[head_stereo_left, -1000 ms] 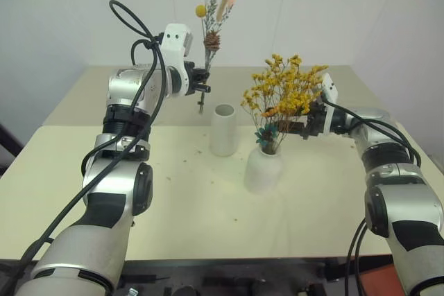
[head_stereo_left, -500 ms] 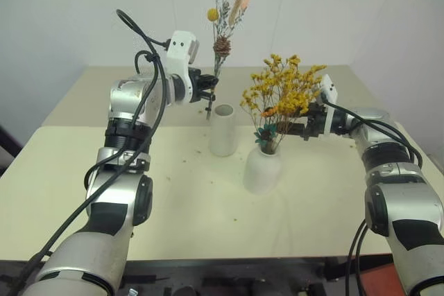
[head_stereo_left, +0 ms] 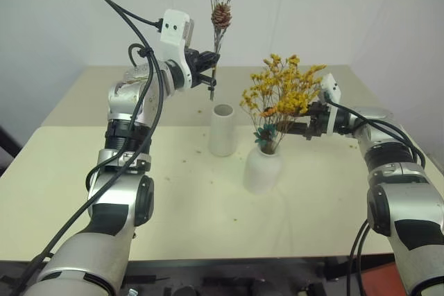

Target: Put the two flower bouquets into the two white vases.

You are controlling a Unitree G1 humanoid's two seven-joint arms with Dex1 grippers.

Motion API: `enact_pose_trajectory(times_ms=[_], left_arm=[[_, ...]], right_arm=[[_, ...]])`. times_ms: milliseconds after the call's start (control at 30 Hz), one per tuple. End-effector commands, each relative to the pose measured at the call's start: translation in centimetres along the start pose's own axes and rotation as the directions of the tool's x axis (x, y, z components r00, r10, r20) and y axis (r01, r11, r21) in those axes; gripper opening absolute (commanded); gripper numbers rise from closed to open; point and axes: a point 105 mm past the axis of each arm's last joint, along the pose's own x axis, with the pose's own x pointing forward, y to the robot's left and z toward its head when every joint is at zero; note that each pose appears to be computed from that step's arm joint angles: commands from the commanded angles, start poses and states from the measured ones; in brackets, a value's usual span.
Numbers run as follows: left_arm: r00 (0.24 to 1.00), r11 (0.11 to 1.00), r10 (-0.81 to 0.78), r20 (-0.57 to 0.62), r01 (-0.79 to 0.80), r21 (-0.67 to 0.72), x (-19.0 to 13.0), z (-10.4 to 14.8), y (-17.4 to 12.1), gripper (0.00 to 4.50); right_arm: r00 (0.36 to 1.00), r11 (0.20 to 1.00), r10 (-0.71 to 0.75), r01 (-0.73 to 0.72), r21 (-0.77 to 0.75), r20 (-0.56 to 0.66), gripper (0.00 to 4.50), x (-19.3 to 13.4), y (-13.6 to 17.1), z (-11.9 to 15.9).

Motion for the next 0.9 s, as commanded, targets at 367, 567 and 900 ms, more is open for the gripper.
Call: enact_pose_trajectory(times_ms=[367,567,900], left_arm=[[0.963,0.997,-0.077,0.26,0.066,0.05,-1.7,0.6,-1.3,0.02],[0.958,0.993,-0.112,0.263,0.095,0.074,-1.9,-0.4,-2.1,0.02],[0.971,0.99,-0.116,0.208,0.095,0.108,-1.9,-2.9,-2.6,0.02]], right_arm=[[0.999,0.998,-0.017,0.019,-0.056,0.046,4.5,-0.9,-0.4,1.8],[0.999,0.998,-0.018,0.02,-0.056,0.047,4.5,-0.9,-0.4,1.8],[0.998,0.998,-0.018,0.021,-0.057,0.053,4.5,-0.9,-0.4,1.7]])
